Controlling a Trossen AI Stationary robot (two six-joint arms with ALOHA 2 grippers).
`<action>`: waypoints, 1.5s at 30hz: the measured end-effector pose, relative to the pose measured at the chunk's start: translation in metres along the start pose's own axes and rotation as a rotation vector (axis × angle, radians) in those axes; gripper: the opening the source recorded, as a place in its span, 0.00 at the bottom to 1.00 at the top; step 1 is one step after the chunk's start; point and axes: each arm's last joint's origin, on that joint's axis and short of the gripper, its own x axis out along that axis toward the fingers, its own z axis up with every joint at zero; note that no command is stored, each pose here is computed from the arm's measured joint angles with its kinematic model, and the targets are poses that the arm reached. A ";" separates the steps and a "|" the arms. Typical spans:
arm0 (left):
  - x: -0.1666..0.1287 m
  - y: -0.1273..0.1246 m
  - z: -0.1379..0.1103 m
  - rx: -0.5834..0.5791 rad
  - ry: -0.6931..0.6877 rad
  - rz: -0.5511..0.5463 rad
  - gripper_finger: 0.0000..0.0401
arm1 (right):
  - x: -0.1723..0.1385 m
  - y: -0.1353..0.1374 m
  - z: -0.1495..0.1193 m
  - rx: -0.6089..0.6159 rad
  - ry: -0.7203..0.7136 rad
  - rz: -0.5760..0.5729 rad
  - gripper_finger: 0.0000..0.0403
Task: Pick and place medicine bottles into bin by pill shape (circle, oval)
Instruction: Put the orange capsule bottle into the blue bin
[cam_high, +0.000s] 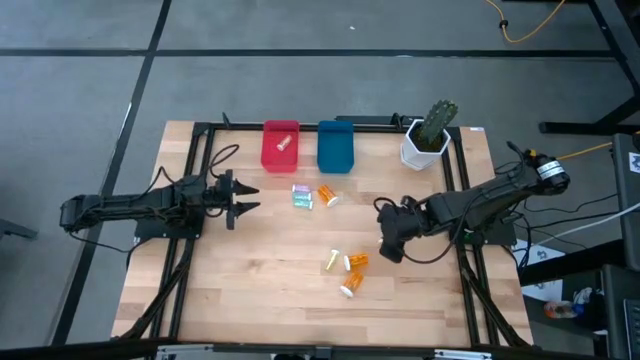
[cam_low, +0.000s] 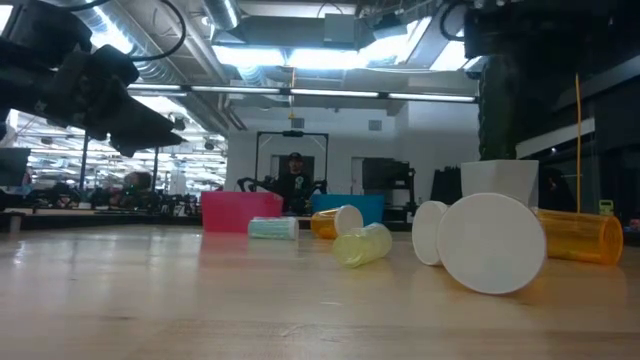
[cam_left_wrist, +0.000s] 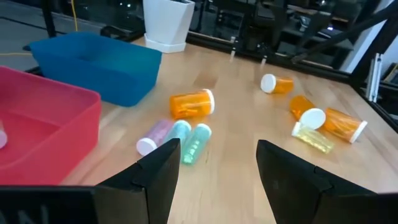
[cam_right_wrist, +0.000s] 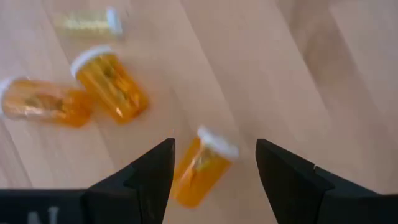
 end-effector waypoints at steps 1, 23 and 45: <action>0.000 0.000 0.000 -0.003 0.002 0.000 0.51 | -0.001 0.002 -0.004 0.020 0.012 -0.005 0.56; 0.000 0.000 -0.001 -0.026 0.006 0.004 0.51 | -0.005 0.018 -0.017 0.126 0.000 0.041 0.59; 0.000 0.000 -0.001 -0.032 0.007 0.003 0.51 | 0.075 0.033 -0.025 0.239 0.223 -0.202 0.76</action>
